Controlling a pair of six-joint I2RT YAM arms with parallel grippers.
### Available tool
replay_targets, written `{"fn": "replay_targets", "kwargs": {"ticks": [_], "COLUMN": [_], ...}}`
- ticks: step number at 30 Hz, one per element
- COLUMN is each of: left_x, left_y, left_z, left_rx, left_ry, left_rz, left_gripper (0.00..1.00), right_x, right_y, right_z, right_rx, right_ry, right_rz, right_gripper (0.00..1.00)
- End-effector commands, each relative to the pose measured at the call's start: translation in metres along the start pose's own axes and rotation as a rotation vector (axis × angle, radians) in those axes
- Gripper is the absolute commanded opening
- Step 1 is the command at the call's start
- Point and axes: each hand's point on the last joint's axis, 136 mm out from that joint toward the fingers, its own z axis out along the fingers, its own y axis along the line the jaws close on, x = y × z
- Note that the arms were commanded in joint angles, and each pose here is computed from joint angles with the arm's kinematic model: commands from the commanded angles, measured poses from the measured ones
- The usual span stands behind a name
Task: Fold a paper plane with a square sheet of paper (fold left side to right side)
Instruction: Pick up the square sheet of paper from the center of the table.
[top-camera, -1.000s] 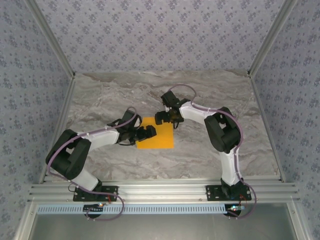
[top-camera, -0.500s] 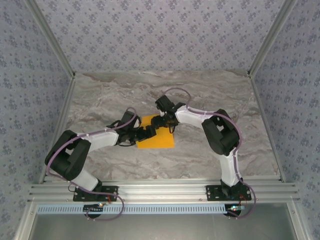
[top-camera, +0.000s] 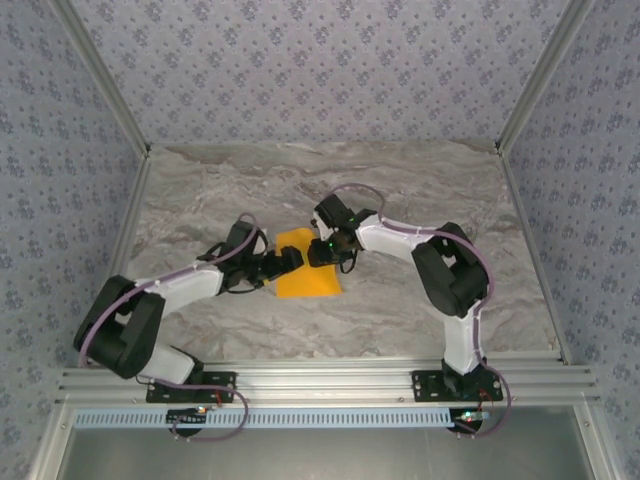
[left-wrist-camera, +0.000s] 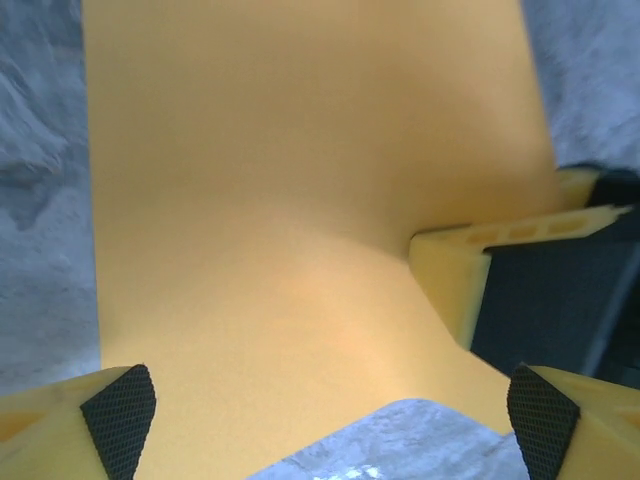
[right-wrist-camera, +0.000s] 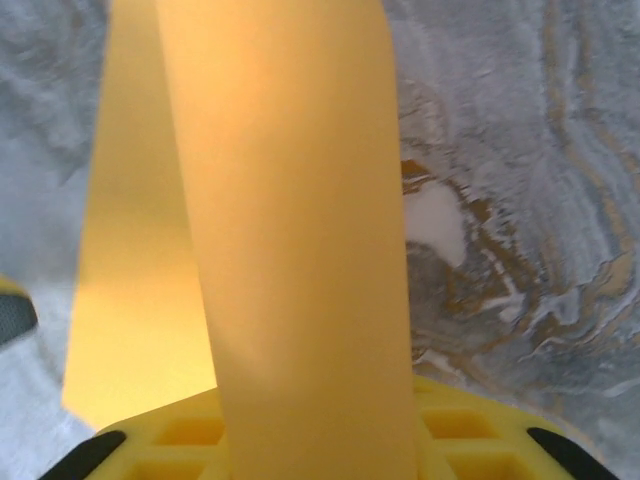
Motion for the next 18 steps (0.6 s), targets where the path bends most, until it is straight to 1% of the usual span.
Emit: {"fn": "replay_targets", "kwargs": {"ticks": [1, 4, 8, 14, 18], "left_x": [-0.018, -0.029, -0.038, -0.037, -0.033], "left_y": [-0.025, -0.028, -0.044, -0.089, -0.121], "left_z": [-0.028, -0.051, -0.082, -0.126, -0.152], "left_rx": [0.137, 0.198, 0.298, 0.465, 0.597], "left_ry": [-0.056, -0.108, -0.172, -0.248, -0.274], "left_rz": [0.037, 0.040, 0.086, 0.231, 0.312], "left_gripper": [0.95, 0.96, 0.98, 0.98, 0.98], "right_x": [-0.006, -0.011, -0.009, -0.003, 0.014], "right_y": [0.023, 0.033, 0.038, 0.056, 0.082], "right_z": [-0.028, -0.048, -0.084, -0.165, -0.220], "right_rx": [-0.175, -0.301, -0.445, -0.647, -0.779], "right_ry": [-0.031, -0.073, -0.118, -0.206, -0.234], "right_rz": [0.005, 0.025, 0.033, -0.046, -0.165], "right_gripper": [0.25, 0.22, 0.21, 0.21, 0.21]}}
